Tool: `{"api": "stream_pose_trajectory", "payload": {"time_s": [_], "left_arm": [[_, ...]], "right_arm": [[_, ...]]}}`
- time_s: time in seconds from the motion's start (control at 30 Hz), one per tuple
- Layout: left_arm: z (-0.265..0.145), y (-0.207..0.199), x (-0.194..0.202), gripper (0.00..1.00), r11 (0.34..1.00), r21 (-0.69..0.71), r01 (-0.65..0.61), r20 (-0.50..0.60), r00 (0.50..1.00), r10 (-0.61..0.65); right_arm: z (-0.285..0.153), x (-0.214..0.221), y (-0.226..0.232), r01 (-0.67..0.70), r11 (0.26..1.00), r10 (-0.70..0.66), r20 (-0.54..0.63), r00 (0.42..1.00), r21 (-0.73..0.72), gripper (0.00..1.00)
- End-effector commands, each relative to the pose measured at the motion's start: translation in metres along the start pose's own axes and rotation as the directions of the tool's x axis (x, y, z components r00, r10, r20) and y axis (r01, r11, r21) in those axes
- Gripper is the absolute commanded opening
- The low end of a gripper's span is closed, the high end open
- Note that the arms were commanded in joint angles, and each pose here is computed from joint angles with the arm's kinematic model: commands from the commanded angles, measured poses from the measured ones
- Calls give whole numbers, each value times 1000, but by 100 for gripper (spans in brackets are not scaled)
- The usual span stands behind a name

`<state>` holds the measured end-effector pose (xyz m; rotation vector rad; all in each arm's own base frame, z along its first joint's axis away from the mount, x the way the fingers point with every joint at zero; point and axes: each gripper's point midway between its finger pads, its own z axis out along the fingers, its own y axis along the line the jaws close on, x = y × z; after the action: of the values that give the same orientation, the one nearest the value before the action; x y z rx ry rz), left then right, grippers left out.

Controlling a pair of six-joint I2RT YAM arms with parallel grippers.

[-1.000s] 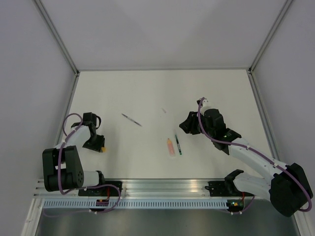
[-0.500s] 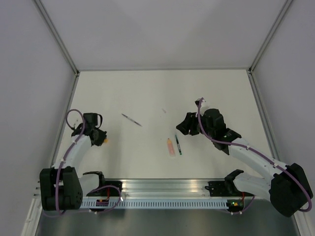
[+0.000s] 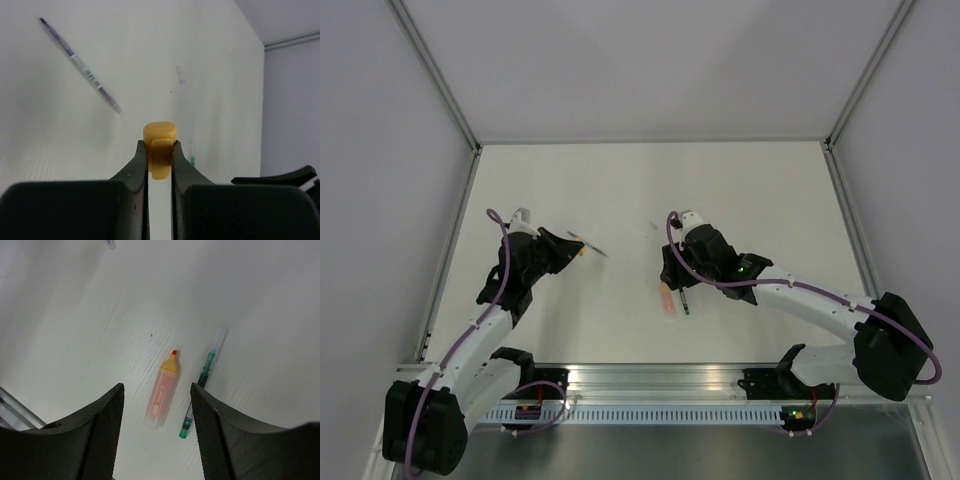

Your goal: Insert the pens into the pen caps

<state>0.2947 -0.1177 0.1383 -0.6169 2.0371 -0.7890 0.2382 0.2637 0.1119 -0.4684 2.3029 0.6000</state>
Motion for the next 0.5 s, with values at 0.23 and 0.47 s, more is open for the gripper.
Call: {"api": "stream_pose_trajectory", "payload": {"time_s": [0.23,0.47], "left_arm": [[-20,-69,9,2,875,460,-154,51,988,147],[-34,-77,11,2,835,511,-204,79,978,191]], "right_arm": [[32,21,8,71,996,-64,-122,990,55,59],[35,25,14,50,996,-40,-133,990,70,58]]}}
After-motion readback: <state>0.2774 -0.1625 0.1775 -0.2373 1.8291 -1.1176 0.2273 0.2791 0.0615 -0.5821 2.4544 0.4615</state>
